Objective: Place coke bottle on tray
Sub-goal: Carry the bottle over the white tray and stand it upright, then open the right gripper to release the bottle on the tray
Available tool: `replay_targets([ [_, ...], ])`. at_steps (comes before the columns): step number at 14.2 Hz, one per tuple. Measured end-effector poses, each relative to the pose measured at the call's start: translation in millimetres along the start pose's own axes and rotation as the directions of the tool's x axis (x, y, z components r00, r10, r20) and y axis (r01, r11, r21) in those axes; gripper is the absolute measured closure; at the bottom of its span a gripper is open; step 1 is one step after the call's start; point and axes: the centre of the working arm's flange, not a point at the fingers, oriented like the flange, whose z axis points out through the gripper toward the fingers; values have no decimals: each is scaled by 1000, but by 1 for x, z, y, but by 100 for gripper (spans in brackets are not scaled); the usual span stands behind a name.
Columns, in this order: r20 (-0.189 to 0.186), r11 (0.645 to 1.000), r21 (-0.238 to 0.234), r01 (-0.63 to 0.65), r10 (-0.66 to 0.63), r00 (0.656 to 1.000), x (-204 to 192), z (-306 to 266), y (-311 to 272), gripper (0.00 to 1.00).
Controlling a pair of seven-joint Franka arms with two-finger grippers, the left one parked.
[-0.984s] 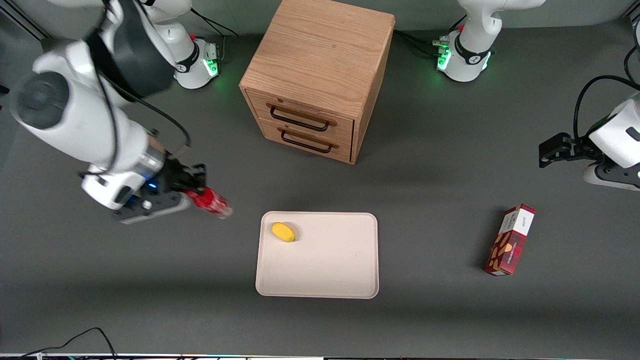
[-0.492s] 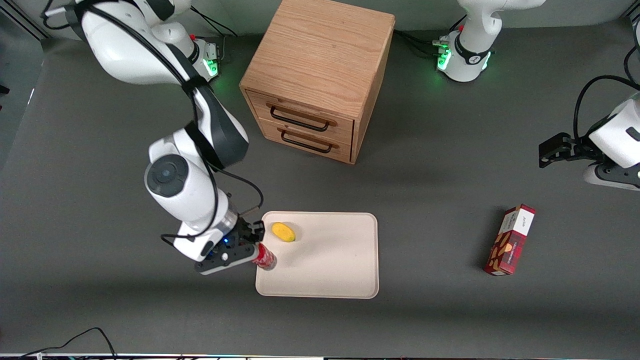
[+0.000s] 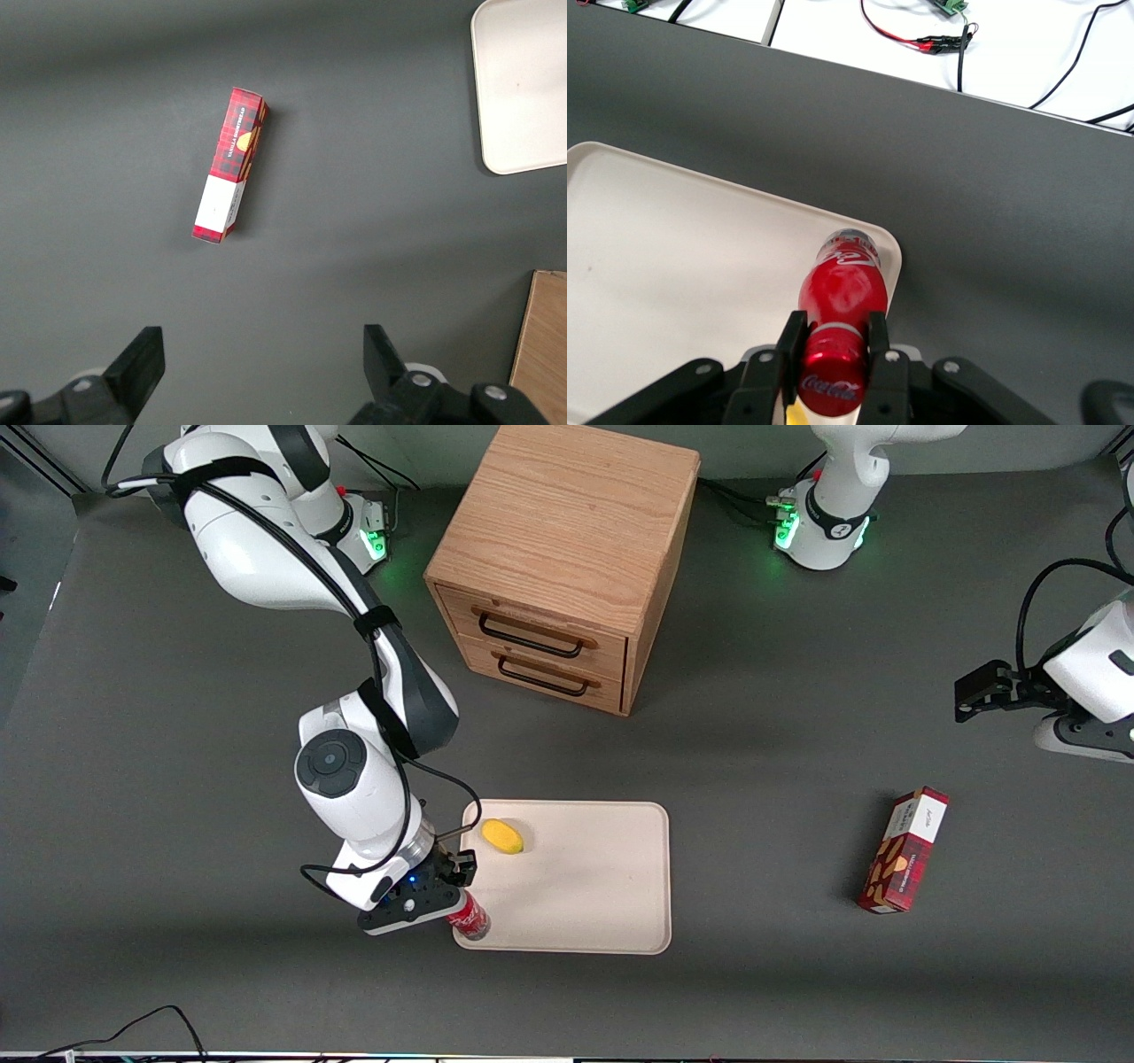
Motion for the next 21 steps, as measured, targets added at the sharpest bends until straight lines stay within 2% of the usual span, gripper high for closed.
replay_targets([
  [8, 40, 999, -7, -53, 53, 998, -10, 31, -3, 68],
  [11, 42, 998, -7, -60, 60, 997, -10, 34, -5, 67],
  [12, 42, 998, -7, -61, 61, 997, -10, 34, -5, 59],
  [16, 36, 998, -6, -63, 63, 997, -9, 31, -5, 18],
  [18, 31, 998, -5, -63, 64, 997, -7, 29, -5, 1],
  [20, 12, 998, -1, -66, 66, 998, -1, 14, -6, 0],
  [21, 16, 998, -4, -68, 68, 998, 2, 1, -4, 0],
])
